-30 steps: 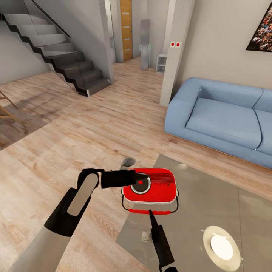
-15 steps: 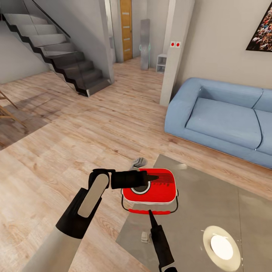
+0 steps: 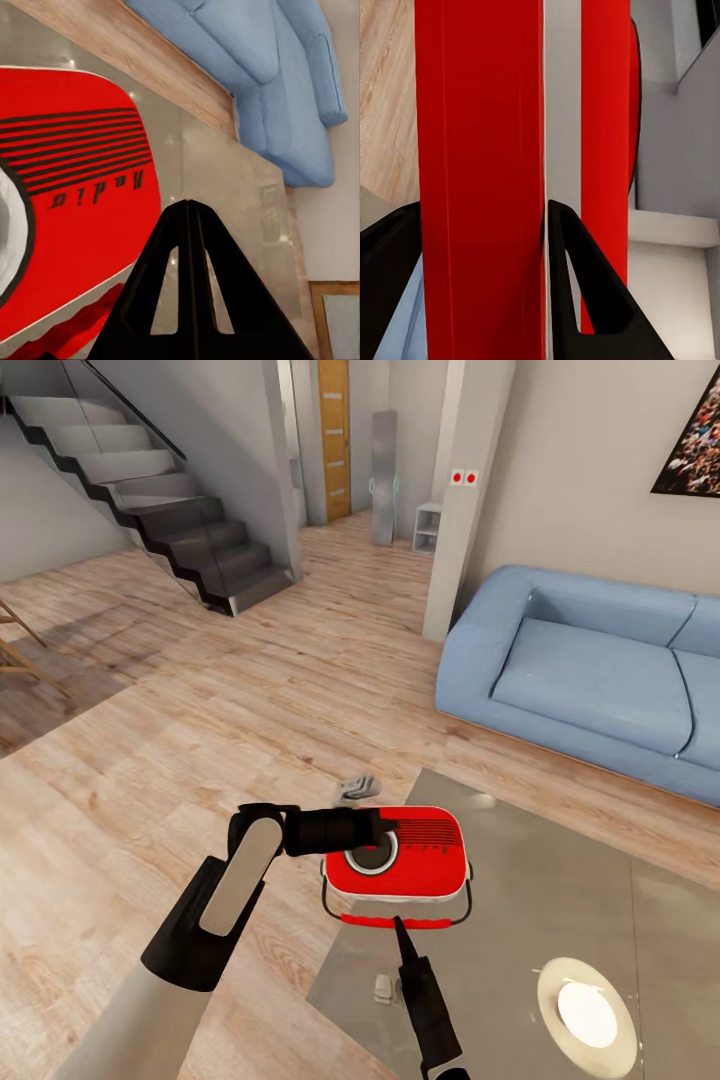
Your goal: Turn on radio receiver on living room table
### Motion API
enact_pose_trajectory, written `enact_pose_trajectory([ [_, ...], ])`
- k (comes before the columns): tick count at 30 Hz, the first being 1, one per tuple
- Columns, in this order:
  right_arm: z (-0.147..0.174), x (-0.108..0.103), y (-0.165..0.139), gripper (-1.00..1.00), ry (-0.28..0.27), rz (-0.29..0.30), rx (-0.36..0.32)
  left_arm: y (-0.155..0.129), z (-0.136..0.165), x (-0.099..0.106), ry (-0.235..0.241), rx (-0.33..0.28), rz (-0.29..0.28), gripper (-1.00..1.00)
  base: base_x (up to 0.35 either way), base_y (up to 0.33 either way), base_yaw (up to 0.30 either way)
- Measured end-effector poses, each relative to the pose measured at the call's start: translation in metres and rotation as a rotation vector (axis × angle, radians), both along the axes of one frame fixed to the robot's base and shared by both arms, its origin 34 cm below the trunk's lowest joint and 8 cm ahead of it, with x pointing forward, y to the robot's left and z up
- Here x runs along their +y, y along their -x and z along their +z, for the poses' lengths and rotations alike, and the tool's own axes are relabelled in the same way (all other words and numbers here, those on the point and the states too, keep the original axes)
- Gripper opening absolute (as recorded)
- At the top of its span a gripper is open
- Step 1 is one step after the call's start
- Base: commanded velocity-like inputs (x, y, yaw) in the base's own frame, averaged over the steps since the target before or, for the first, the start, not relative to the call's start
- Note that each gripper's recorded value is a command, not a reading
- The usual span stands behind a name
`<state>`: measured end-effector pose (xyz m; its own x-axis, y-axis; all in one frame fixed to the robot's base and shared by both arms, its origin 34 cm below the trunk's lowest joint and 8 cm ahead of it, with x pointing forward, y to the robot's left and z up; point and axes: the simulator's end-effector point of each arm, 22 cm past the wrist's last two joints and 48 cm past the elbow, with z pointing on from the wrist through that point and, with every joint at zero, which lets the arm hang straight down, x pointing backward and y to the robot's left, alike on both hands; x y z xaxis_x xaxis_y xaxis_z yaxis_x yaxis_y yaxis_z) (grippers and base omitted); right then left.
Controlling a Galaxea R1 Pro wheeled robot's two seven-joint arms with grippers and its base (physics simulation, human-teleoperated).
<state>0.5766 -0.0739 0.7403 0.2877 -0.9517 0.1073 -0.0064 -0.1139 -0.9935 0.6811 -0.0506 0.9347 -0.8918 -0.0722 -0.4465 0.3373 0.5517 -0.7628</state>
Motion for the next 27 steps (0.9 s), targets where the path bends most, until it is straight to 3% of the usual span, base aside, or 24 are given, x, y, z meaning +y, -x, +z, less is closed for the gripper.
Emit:
enact_pose_trajectory([
  [3,-0.001,-0.001,0.001,-1.00,0.002,0.000,0.002,-0.002,-0.006,0.009,-0.025,0.000,0.009,-1.00,0.000,0.000,0.000],
  [6,-0.001,-0.001,0.001,-1.00,0.003,0.000,0.003,-0.006,-0.021,0.032,-0.072,0.003,0.023,-1.00,0.000,0.000,0.000],
  [9,-0.001,0.000,0.001,-1.00,0.003,0.001,0.003,-0.019,-0.033,0.066,-0.107,0.015,0.077,-1.00,0.000,0.000,0.000],
  [12,-0.001,-0.001,0.001,-1.00,0.003,-0.001,0.003,-0.024,-0.041,0.078,-0.123,0.031,0.104,-1.00,0.000,0.000,0.000],
  [13,-0.001,-0.001,0.001,-1.00,0.003,-0.002,0.003,-0.025,-0.051,0.085,-0.156,0.048,0.120,-1.00,0.000,0.000,0.000],
  [18,-0.002,-0.001,0.001,-1.00,0.006,0.000,0.004,-0.025,-0.065,0.092,-0.192,0.075,0.140,-1.00,0.000,0.000,0.000],
  [27,-0.002,-0.001,0.001,-1.00,0.008,0.001,0.003,-0.022,-0.084,0.095,-0.207,0.124,0.150,-1.00,0.000,0.000,0.000],
])
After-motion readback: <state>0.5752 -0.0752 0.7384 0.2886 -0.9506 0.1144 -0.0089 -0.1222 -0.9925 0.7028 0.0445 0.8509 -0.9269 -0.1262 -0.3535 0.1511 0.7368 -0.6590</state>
